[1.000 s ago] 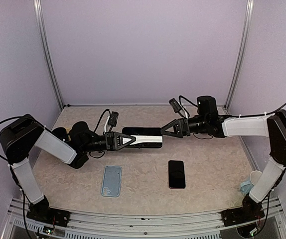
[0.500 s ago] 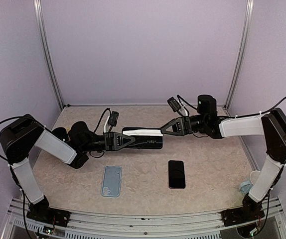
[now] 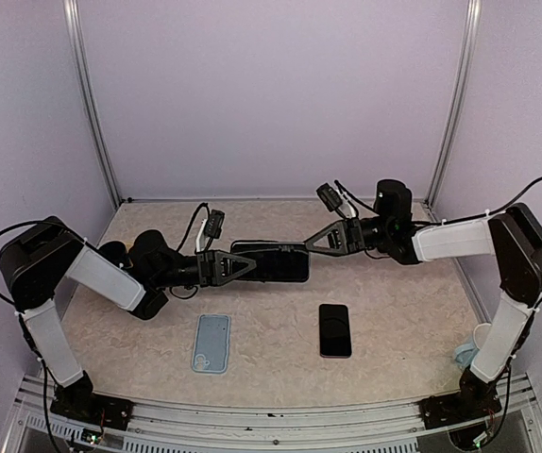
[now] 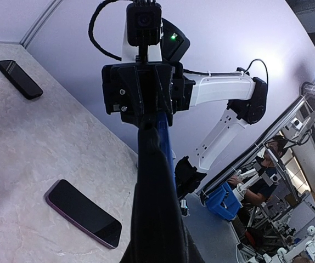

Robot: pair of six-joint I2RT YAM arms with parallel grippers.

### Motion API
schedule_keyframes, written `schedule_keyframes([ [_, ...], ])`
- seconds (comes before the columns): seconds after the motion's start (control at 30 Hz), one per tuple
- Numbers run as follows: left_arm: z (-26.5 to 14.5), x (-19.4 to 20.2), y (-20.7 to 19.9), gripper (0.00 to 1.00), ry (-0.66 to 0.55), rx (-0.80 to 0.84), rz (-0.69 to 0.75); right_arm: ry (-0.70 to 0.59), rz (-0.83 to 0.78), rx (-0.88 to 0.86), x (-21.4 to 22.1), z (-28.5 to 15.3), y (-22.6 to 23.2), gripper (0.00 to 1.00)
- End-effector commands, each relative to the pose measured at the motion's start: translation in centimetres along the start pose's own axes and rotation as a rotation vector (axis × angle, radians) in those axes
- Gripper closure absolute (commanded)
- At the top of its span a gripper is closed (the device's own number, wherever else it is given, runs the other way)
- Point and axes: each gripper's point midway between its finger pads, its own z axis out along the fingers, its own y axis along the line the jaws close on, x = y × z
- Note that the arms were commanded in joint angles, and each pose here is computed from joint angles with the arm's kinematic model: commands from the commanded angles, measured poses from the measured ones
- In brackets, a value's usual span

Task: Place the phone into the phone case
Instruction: Press the top right corner of the phone case.

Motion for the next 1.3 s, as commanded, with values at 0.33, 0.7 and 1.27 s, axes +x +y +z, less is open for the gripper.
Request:
schedule_keyframes([
  [0.33, -0.1, -1.1, 1.3, 0.88, -0.041, -0.071, 0.021, 0.025, -0.007, 0.066, -0.2, 0.5, -1.6, 1.0],
  [0.7, 0.0, -1.0, 1.7, 0.78, -0.04, -0.075, 0.012, 0.019, -0.018, 0.204, -1.2, 0.8, -3.1, 1.0],
  [1.27, -0.8, -1.2, 0.6, 1.0, -0.067, -0.028, 0.018, 0.026, 0.006, 0.096, -0.8, 1.1, -1.3, 0.57],
])
